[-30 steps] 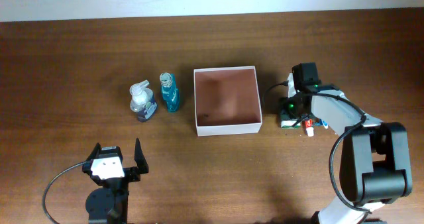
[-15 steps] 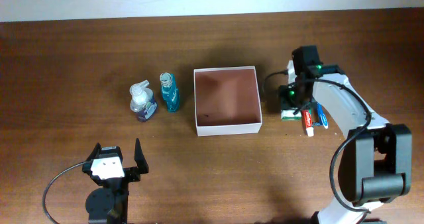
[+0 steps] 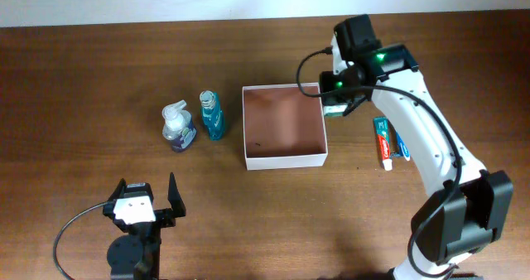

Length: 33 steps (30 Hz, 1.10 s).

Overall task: Pack container
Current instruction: 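Lift the soap bar and carry it left over the pink box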

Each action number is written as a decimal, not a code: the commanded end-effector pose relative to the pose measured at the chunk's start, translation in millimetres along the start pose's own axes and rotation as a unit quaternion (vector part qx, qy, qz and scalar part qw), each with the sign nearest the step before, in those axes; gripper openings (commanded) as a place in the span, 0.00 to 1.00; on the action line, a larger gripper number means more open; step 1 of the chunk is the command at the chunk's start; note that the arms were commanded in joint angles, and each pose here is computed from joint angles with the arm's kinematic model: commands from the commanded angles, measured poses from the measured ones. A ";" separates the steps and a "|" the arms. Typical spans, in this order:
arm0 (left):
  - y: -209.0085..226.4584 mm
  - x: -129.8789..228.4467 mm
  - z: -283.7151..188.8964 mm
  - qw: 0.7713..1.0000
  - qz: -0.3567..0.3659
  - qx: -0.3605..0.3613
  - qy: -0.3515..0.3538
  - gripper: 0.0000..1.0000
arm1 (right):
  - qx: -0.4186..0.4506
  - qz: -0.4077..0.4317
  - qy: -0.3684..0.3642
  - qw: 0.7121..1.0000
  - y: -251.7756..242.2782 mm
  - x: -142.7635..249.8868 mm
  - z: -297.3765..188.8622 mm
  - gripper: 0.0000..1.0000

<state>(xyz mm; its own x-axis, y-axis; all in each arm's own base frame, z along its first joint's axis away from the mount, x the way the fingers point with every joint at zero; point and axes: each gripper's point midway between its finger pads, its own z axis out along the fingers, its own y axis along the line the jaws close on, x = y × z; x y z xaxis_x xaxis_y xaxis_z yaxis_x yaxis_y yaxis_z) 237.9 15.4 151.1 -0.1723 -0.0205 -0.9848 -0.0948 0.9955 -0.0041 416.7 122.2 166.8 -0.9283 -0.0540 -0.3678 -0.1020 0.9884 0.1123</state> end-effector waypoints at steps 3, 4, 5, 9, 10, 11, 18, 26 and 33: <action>-1.8 1.6 0.7 1.000 0.007 0.006 -0.001 0.99 | 0.000 0.009 -0.022 1.000 35.0 -1.7 -11.0 0.35; -1.8 1.6 0.7 1.000 0.007 0.006 -0.001 0.99 | 0.003 0.004 -0.023 1.000 40.0 -0.9 -8.6 0.35; -1.8 1.6 0.7 1.000 0.007 0.006 -0.001 0.99 | 0.008 0.001 -0.023 1.000 44.4 -0.2 -4.7 0.35; -1.8 1.6 0.7 1.000 0.007 0.006 -0.001 0.99 | 0.031 0.000 -0.025 0.999 53.5 2.0 7.2 0.35; -1.8 1.6 0.7 1.000 0.007 0.006 -0.001 0.99 | 0.032 -0.003 -0.024 0.999 55.6 2.8 10.5 0.35; -1.8 1.6 0.7 1.000 0.007 0.006 -0.001 0.99 | 0.031 -0.003 -0.022 0.999 58.3 3.1 15.0 0.35; -1.8 1.6 0.7 1.000 0.007 0.006 -0.001 0.99 | 0.042 0.004 0.010 0.999 59.2 12.0 50.5 0.36; -1.8 1.6 0.7 1.000 0.007 0.006 -0.001 0.99 | 0.048 0.004 0.031 0.998 65.2 20.0 84.3 0.35; -1.8 1.6 0.7 1.000 0.007 0.006 -0.001 1.00 | 0.051 0.000 0.042 0.998 67.4 26.2 105.6 0.36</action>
<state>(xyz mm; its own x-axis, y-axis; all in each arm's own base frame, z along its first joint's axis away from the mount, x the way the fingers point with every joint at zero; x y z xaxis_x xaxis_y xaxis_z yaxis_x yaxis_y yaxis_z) 237.9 15.4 151.1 -0.1723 -0.0205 -0.9848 -0.0948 0.9955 -0.0041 421.9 199.9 77.8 -0.9539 -0.0627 -0.2935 -0.0763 0.9965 0.0351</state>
